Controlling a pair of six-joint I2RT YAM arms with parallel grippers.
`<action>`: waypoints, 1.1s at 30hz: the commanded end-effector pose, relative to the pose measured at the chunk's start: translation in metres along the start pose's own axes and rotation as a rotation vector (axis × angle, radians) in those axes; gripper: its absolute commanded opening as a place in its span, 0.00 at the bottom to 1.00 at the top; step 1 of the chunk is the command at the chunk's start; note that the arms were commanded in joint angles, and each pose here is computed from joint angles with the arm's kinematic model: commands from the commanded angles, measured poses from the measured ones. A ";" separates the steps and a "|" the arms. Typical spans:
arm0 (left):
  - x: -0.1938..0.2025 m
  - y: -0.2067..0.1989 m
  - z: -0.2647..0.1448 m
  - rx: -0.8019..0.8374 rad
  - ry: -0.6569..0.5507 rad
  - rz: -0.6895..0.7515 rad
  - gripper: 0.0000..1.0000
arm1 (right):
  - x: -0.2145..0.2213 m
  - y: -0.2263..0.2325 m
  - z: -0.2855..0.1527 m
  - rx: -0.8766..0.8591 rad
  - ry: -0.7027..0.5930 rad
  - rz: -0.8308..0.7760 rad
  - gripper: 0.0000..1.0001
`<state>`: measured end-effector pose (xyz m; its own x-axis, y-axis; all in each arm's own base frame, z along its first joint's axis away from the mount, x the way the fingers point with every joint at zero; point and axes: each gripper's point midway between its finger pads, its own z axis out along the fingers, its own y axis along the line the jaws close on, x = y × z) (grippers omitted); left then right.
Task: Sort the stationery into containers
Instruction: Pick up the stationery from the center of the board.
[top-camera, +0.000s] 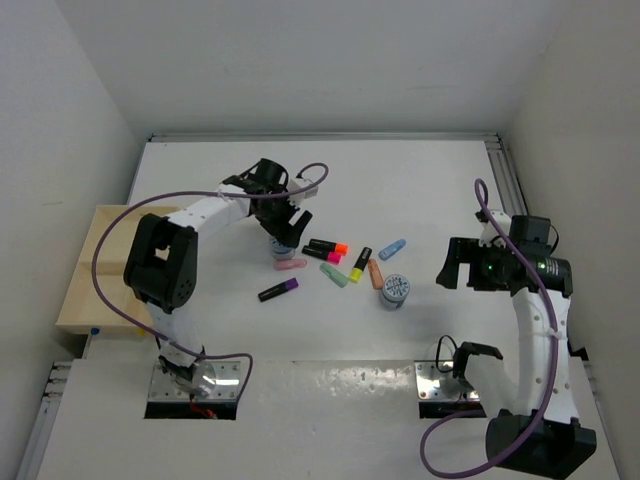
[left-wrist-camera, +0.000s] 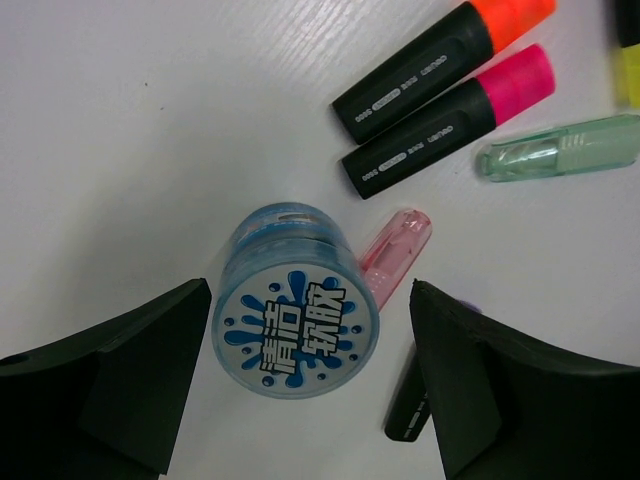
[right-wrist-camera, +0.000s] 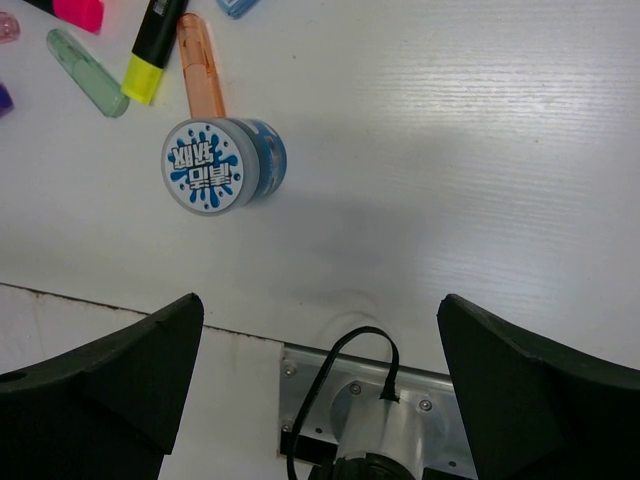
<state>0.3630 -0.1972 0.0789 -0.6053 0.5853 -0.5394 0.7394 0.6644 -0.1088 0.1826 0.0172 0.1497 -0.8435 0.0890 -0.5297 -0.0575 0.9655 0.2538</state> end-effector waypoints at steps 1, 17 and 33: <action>-0.013 0.013 0.002 -0.073 -0.019 0.011 0.86 | 0.000 0.001 -0.002 -0.005 -0.014 -0.016 0.99; 0.017 0.014 0.009 -0.082 0.068 -0.011 0.51 | -0.002 -0.001 0.001 -0.008 -0.011 -0.011 0.99; -0.026 0.093 -0.089 -0.260 -0.019 -0.146 0.10 | -0.008 0.008 0.008 -0.075 -0.010 0.003 0.99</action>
<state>0.4011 -0.1306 0.1059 -0.7143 0.5065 -0.4830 0.5900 0.8069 -0.0264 0.1827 0.0230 0.1417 -0.8627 0.0994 -0.4959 -0.0622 0.9522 0.2992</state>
